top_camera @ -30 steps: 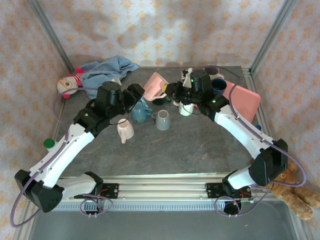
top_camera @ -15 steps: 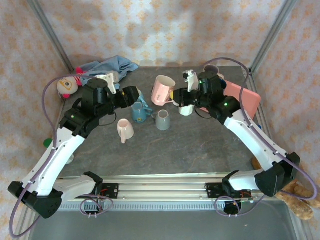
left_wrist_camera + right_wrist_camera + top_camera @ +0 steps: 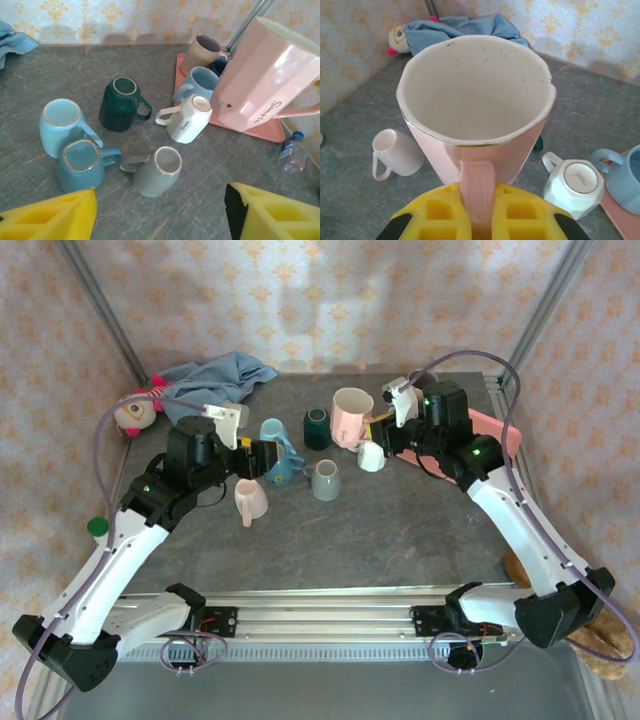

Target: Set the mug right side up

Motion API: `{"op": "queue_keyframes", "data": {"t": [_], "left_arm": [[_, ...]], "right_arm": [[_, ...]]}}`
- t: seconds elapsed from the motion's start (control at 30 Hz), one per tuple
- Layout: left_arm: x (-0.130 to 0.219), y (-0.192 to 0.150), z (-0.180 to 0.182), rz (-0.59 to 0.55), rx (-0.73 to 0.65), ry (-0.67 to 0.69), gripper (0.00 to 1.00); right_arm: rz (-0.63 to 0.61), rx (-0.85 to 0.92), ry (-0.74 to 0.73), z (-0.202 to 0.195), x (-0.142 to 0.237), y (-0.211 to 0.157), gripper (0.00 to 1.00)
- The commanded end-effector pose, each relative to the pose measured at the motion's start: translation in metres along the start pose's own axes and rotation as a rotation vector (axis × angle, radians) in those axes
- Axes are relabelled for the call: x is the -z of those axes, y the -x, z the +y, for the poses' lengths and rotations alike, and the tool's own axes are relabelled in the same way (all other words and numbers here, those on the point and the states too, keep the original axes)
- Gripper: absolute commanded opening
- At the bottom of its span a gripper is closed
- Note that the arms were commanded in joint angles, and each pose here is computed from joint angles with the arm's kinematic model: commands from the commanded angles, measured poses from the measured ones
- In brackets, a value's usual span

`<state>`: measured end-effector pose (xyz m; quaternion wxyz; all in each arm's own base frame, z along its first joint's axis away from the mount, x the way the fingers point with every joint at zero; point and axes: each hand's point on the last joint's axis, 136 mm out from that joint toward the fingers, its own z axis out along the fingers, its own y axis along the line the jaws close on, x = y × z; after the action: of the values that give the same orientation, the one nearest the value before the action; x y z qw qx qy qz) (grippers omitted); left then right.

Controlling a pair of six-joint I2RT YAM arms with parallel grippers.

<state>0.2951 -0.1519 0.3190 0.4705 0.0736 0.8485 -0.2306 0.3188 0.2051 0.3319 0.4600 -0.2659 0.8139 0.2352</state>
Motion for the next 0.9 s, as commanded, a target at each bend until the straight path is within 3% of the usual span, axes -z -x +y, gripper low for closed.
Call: {"op": "queue_keyframes", "data": {"t": [0.0, 0.33, 0.67, 0.87], "left_arm": [[0.0, 0.006, -0.004, -0.035, -0.048, -0.024, 0.7], [-0.021, -0.007, -0.013, 0.034, -0.05, -0.095, 0.71], [-0.02, 0.004, -0.022, -0.091, -0.141, -0.148, 0.7], [-0.018, 0.003, -0.027, -0.139, -0.196, -0.156, 0.68]], "right_arm": [[-0.137, 0.116, -0.033, 0.003, 0.026, 0.037, 0.0], [-0.147, 0.138, -0.061, -0.002, 0.029, 0.036, 0.0], [-0.154, 0.099, -0.149, -0.024, 0.039, 0.035, 0.0], [-0.176, -0.049, -0.304, -0.077, 0.053, 0.027, 0.0]]}}
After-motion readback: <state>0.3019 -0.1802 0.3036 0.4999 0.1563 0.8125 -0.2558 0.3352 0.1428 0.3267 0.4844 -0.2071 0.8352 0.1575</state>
